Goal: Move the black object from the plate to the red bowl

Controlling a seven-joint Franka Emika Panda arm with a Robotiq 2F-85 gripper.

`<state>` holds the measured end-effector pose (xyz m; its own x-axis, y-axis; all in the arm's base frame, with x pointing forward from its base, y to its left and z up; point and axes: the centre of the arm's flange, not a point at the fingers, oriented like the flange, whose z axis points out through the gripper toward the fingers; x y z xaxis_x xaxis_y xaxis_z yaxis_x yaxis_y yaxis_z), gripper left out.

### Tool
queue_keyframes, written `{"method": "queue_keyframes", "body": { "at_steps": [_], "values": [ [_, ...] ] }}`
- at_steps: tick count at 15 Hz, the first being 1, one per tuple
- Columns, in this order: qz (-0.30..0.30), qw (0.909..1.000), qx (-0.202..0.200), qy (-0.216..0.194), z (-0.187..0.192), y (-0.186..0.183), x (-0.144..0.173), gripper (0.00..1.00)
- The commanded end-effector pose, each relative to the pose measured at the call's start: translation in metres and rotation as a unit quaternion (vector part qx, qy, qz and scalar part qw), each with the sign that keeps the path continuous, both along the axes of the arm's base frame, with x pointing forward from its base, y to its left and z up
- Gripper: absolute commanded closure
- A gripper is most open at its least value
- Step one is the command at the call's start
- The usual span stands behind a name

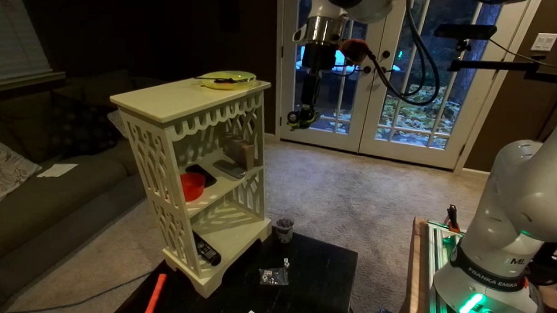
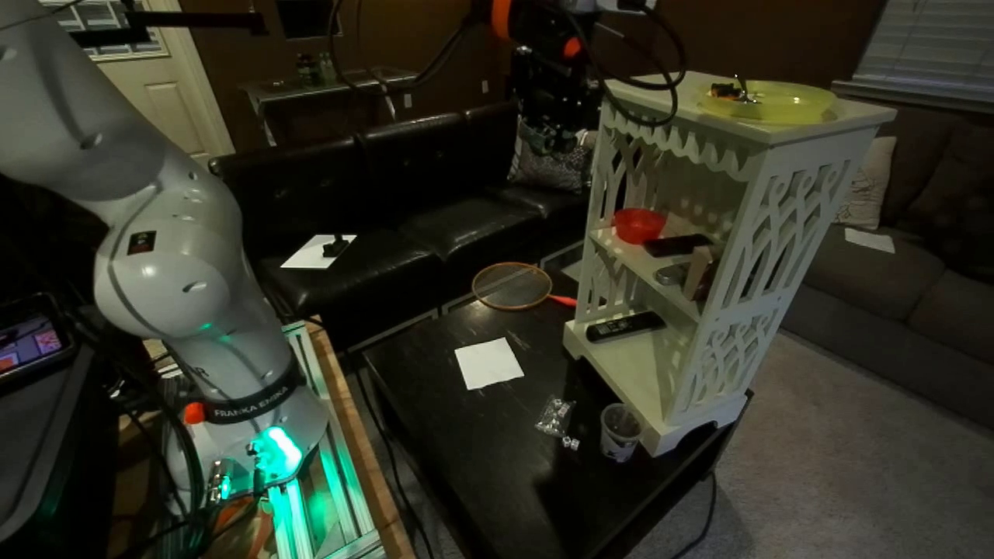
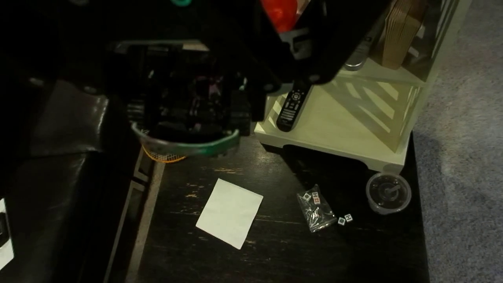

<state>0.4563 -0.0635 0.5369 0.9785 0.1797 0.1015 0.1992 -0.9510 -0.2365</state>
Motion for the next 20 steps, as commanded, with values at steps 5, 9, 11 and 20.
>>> {"method": "queue_keyframes", "body": {
  "at_steps": [5, 9, 11, 20],
  "values": [
    [0.061, 0.9968, 0.039, 0.033, -0.076, 0.015, 0.016, 0.58],
    [0.084, 0.9945, 0.057, -0.023, -0.126, 0.025, 0.020, 0.58],
    [0.074, 0.9936, 0.050, -0.070, -0.145, 0.028, 0.024, 0.58],
    [0.059, 0.9947, 0.039, -0.075, -0.154, 0.022, 0.029, 0.58]
  ]
}}
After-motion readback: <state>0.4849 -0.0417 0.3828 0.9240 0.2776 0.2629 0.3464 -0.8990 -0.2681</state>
